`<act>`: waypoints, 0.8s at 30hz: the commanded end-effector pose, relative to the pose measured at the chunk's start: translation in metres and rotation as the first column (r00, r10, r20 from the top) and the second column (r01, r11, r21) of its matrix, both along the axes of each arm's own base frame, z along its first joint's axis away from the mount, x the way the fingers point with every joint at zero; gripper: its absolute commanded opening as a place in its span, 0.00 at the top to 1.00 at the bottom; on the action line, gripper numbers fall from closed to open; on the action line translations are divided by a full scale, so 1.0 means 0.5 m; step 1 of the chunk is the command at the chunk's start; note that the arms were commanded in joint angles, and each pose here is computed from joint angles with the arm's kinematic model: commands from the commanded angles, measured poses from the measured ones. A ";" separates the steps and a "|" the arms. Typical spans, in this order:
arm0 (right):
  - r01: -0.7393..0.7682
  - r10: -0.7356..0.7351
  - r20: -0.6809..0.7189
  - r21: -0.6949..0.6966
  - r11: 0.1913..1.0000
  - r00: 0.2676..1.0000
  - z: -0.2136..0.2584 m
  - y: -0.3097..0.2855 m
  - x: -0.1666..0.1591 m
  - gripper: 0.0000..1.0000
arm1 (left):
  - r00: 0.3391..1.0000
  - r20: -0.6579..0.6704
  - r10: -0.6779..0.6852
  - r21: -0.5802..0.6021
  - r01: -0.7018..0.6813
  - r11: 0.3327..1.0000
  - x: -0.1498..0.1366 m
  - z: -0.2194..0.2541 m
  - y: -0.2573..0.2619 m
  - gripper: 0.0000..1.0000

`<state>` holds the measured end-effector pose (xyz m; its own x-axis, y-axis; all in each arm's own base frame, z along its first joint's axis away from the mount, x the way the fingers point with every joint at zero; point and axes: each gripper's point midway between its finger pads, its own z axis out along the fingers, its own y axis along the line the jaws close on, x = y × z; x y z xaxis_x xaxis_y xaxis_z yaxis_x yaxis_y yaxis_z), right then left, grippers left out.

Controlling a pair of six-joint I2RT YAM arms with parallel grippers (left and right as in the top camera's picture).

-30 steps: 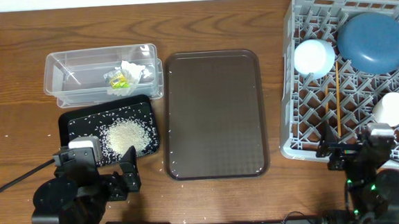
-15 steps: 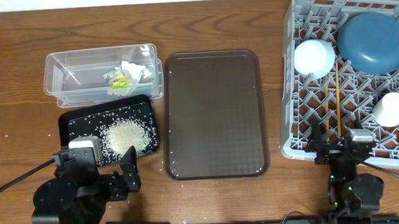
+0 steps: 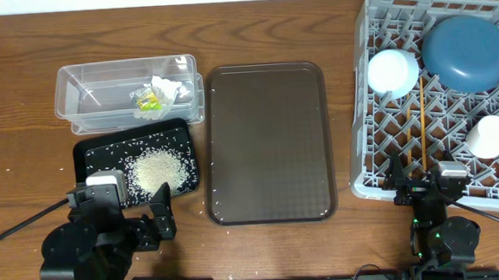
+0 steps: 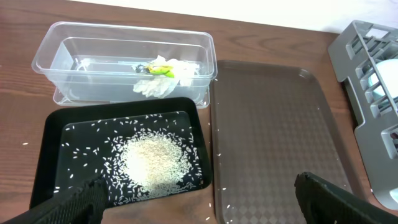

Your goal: Sort waste into correct bins and load items into the dishwasher rack

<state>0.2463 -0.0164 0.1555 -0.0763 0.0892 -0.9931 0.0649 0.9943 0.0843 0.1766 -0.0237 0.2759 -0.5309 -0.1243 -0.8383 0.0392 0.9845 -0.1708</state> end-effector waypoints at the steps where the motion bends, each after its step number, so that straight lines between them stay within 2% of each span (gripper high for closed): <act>1: -0.013 0.013 -0.003 -0.010 1.000 1.000 -0.002 0.007 0.000 0.01 | 1.000 0.002 0.005 0.020 -0.005 1.000 0.000 -0.002 0.005 0.02; 17: -0.013 0.013 -0.003 -0.010 1.000 1.000 -0.002 0.007 0.000 0.01 | 1.000 -0.003 0.006 0.025 -0.006 1.000 -0.001 -0.005 0.007 0.02; 20: -0.013 0.013 -0.003 -0.010 1.000 1.000 -0.002 0.007 0.000 0.01 | 0.999 -0.017 0.033 0.042 -0.032 0.999 -0.009 -0.020 0.018 0.02; 24: -0.013 0.013 -0.003 -0.010 1.000 1.000 -0.002 0.007 0.000 0.01 | 0.994 0.040 0.100 0.049 -0.102 0.994 0.014 -0.061 0.043 0.02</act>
<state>0.2463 -0.0164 0.1555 -0.0763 0.0892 -0.9931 0.0649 0.9943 0.0843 0.1805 -0.0142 0.2655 -0.4988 -0.1363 -0.8559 -0.0039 0.9879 -0.1551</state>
